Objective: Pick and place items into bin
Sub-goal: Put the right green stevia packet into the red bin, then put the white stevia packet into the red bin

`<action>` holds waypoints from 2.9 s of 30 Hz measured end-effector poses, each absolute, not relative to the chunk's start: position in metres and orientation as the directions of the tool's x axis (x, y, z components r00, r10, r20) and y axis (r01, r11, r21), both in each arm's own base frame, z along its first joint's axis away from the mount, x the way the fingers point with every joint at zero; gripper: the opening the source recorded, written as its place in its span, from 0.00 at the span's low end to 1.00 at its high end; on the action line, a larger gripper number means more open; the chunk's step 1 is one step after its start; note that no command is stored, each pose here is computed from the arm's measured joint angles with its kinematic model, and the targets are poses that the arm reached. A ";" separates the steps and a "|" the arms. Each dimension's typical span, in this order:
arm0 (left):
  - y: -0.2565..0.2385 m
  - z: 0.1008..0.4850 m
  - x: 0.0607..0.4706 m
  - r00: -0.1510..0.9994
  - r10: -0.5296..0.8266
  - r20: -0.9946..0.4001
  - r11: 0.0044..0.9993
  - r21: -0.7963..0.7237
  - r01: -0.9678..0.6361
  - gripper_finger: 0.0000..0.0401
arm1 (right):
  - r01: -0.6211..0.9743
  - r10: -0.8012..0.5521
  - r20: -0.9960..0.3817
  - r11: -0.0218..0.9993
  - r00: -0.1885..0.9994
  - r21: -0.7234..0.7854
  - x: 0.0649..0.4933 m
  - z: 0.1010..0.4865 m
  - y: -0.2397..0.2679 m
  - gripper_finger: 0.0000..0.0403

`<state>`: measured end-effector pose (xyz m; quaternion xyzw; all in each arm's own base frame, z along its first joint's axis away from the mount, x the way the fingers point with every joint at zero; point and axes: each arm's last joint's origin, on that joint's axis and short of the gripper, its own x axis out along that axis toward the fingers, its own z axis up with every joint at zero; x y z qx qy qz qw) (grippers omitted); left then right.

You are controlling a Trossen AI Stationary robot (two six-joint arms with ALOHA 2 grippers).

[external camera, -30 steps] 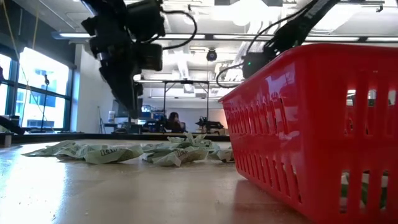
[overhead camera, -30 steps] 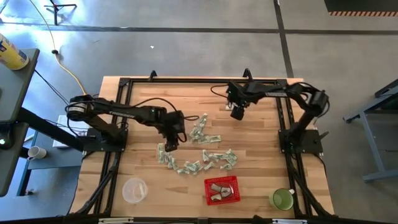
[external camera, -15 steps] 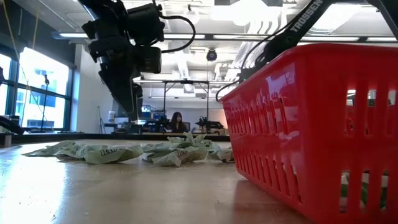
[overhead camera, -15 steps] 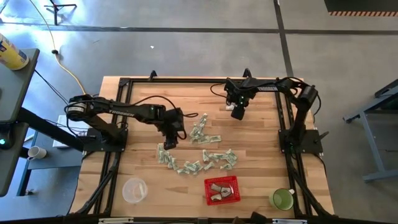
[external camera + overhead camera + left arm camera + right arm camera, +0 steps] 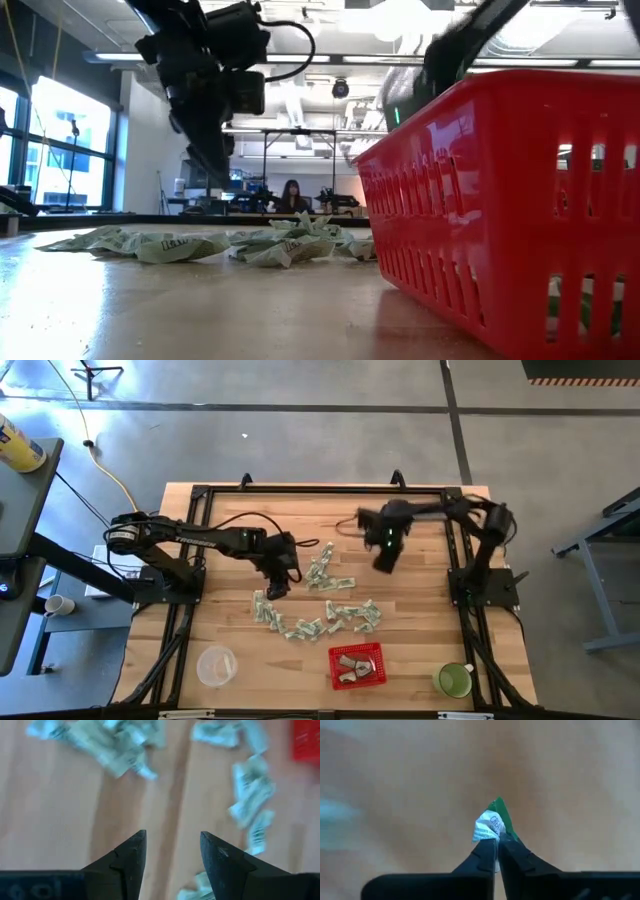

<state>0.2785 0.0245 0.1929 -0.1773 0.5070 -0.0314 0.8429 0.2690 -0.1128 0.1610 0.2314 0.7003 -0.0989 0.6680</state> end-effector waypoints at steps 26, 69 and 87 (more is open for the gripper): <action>0.112 0.236 0.368 0.755 0.009 -0.656 0.978 -0.150 -0.142 0.54 | 0.248 0.249 -0.839 0.881 0.483 0.404 0.287 0.199 0.181 0.34; 0.158 0.225 0.483 0.538 0.001 -0.843 0.914 -0.217 -0.343 0.26 | 0.673 -0.218 -0.858 0.717 0.465 0.183 0.221 0.232 0.167 0.62; 0.030 0.249 0.314 0.513 -0.021 -0.858 0.942 -0.189 -0.278 0.29 | 0.615 -0.161 -0.798 0.729 0.581 0.301 0.214 0.201 -0.004 0.58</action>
